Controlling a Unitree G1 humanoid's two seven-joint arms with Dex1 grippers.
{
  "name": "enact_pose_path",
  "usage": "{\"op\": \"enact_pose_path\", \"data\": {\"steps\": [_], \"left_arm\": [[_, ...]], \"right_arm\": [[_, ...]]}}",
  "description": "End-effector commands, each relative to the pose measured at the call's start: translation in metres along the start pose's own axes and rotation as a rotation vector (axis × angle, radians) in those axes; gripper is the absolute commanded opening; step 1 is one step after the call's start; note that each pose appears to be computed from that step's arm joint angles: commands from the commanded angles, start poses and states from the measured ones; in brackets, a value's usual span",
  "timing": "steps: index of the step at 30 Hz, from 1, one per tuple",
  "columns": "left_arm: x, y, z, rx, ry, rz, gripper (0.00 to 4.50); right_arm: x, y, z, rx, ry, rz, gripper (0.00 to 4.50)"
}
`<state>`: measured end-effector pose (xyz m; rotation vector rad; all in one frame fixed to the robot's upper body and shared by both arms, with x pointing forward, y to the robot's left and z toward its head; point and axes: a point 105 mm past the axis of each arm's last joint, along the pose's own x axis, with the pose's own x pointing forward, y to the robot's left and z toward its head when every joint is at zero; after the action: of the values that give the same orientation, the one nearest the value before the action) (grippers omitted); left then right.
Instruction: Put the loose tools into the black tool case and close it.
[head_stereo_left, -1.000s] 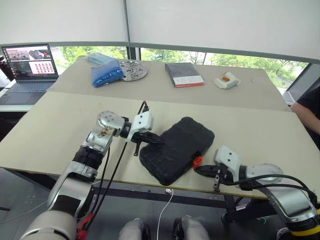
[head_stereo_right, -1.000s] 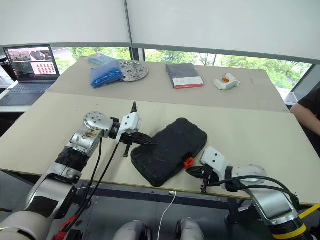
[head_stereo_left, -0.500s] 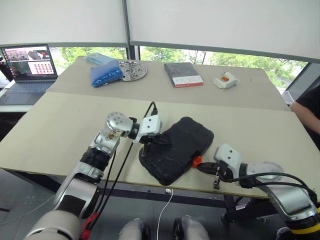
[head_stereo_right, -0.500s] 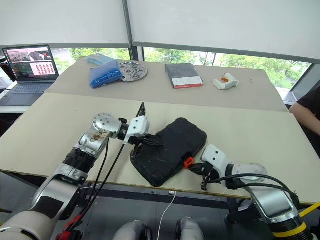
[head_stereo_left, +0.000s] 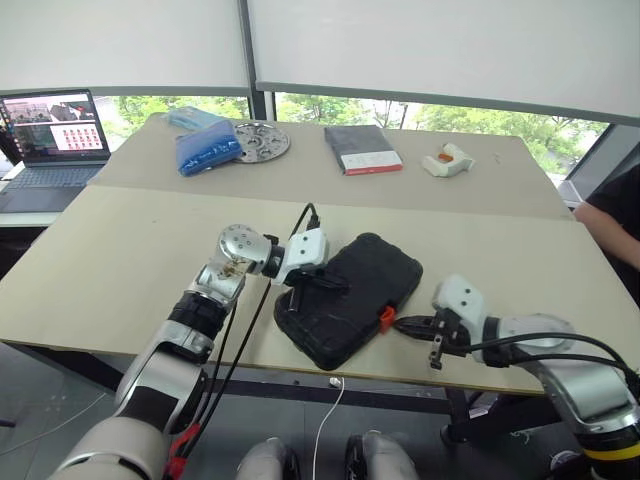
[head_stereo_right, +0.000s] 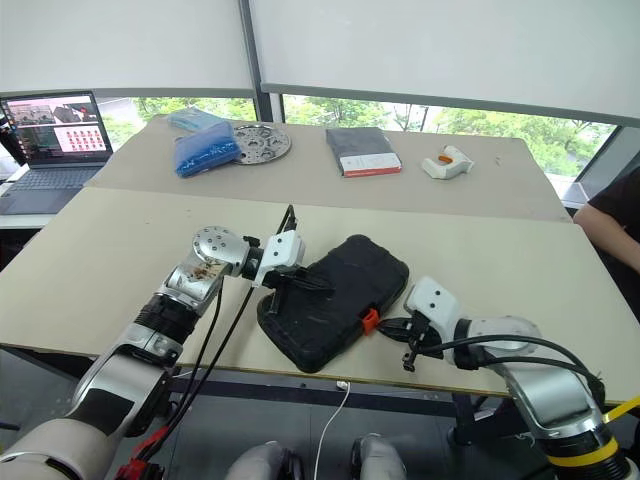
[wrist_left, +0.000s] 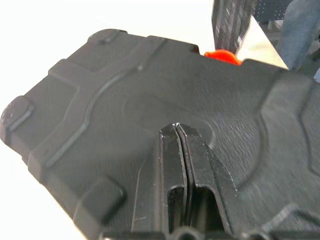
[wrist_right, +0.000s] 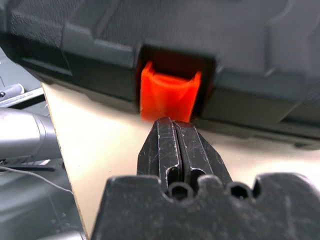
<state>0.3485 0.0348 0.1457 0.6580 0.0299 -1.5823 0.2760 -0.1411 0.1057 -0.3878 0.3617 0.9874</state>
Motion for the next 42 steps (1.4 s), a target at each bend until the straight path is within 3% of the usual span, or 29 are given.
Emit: {"op": "enact_pose_path", "data": {"steps": [1,14,22,30,36,42], "left_arm": [[0.007,-0.004,-0.008,-0.009,0.044,-0.027,0.07],[0.005,-0.003,-0.009,-0.010,0.045,-0.023,0.07],[0.005,-0.004,-0.011,-0.012,0.050,-0.026,0.07],[0.003,-0.004,-0.013,-0.013,0.056,-0.019,0.07],[0.003,-0.005,-0.014,-0.012,0.058,-0.020,0.07],[0.007,-0.006,-0.014,-0.007,0.055,-0.030,0.07]], "right_arm": [[0.002,-0.006,0.013,-0.048,-0.032,-0.035,0.00],[-0.041,0.000,0.025,-0.076,-0.005,0.030,0.00],[-0.022,-0.006,0.044,-0.059,-0.080,0.005,0.00],[-0.022,-0.002,0.017,-0.037,0.027,0.010,0.00],[-0.041,0.000,0.010,-0.008,0.034,-0.019,0.00],[-0.035,0.009,-0.008,0.048,0.051,-0.017,0.00]]}}
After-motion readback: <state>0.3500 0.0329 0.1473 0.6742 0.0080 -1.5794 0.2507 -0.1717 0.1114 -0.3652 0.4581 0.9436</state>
